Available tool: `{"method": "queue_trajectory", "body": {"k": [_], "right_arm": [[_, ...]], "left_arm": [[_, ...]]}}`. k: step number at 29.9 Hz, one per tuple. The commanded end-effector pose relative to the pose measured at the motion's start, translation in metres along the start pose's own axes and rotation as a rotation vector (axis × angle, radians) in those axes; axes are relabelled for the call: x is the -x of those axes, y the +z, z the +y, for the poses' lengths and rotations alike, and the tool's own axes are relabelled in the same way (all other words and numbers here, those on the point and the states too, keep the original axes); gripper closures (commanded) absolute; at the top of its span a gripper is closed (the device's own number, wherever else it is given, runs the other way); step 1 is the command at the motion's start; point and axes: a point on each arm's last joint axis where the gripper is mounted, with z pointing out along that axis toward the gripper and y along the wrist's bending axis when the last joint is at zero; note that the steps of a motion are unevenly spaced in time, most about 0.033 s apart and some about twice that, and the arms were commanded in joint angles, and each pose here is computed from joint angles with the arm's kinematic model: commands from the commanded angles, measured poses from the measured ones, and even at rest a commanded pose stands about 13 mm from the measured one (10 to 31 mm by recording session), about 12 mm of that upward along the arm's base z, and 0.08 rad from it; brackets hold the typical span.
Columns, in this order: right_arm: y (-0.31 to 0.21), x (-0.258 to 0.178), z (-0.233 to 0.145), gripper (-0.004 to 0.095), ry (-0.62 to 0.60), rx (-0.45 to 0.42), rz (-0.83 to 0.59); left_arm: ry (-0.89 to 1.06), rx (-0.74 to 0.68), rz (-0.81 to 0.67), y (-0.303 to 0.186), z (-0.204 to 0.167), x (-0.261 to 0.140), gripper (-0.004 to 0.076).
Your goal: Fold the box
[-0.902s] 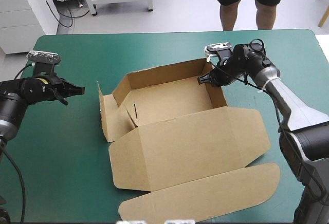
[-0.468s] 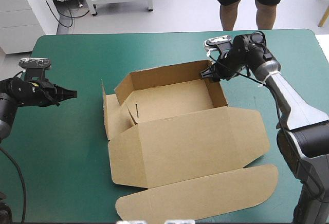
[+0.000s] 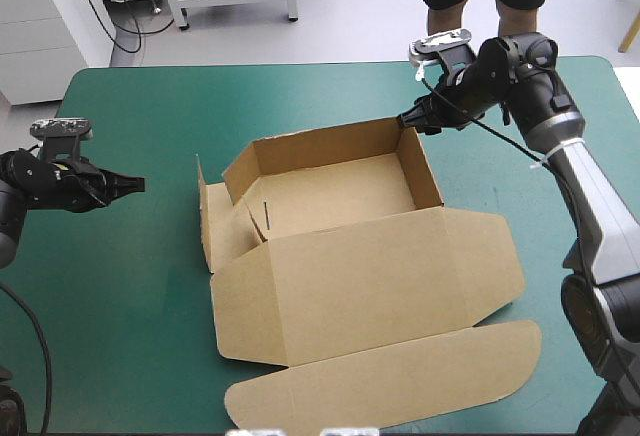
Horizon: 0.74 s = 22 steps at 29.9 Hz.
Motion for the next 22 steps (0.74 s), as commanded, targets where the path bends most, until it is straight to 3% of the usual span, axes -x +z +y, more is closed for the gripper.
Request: {"method": "queue_trajectory", "body": {"k": [1, 10, 22], "right_arm": [[-0.031, 0.001, 0.003, 0.0405, -0.012, -0.012, -0.089], [0.034, -0.009, -0.001, 0.0405, 0.003, 0.018, 0.069], [0.093, -0.015, -0.004, 0.0446, 0.016, 0.052, 0.169]], "left_arm": [[-0.011, -0.004, -0.098, -0.017, -0.002, 0.012, 0.0725], [-0.011, -0.007, -0.088, -0.017, -0.003, 0.011, 0.0725], [-0.011, -0.013, -0.069, -0.017, -0.003, 0.009, 0.0727]]}}
